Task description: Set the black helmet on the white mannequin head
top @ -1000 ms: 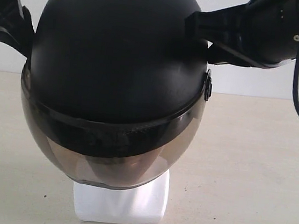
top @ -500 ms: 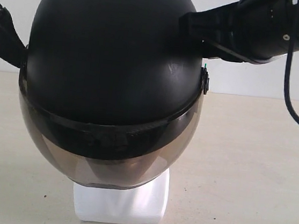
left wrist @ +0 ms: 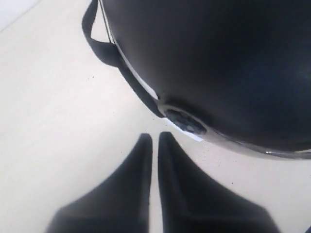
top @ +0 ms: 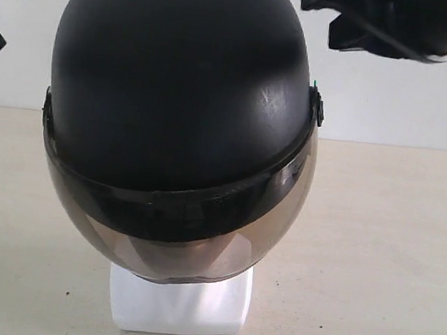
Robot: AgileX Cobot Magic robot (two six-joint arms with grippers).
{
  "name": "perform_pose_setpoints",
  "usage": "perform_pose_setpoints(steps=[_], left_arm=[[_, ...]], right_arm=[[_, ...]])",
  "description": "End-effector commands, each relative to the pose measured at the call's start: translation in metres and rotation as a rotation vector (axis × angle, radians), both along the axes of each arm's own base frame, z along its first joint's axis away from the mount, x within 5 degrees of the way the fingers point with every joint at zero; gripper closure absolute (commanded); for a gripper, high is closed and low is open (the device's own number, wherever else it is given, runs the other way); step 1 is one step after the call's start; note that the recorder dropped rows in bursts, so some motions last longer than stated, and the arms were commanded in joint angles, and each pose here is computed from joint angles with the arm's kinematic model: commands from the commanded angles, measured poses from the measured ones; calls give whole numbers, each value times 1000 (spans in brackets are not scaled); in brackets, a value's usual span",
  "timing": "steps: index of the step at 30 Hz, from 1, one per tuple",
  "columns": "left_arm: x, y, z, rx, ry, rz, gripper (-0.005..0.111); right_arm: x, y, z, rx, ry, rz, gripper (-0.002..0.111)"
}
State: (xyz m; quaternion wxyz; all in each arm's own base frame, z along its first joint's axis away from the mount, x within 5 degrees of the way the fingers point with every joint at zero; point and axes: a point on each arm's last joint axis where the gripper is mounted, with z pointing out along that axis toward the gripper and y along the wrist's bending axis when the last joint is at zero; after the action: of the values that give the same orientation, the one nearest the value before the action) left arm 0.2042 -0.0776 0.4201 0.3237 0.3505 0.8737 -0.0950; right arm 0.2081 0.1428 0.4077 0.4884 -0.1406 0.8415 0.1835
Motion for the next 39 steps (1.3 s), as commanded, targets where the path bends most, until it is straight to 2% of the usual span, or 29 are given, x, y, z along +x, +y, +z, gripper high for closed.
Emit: perform_pose_setpoints(steps=[1,5,8,11,16,22,29,33,39], left_arm=[[-36,8,5,-92,1,91,102],[-76,11,8,-266,-88,100,102],[-107,12,11,-439,-188,88,102],[-137,17,10,-569,-279,84,102],[-168,20,-6,-766,-312,77,102],[-191,23,-33,-964,-273,87,102],[-216,28,-48,-1021,-324,53,102],[-230,32,-49,-1036,-371,24,102],[-245,32,-54,-1029,-359,-35,102]], right_arm=[[-28,-26,11,-50,36,-45,108],[-58,-54,17,-149,81,-76,108],[-80,-73,23,-160,98,-96,108],[-100,-88,27,-145,95,-108,108],[-131,-106,29,-95,134,-100,108],[-161,-126,36,-9,58,-84,108],[-189,-148,28,59,-2,-95,108],[-195,-153,20,60,-10,-102,108],[-196,-154,21,63,-16,-104,108]])
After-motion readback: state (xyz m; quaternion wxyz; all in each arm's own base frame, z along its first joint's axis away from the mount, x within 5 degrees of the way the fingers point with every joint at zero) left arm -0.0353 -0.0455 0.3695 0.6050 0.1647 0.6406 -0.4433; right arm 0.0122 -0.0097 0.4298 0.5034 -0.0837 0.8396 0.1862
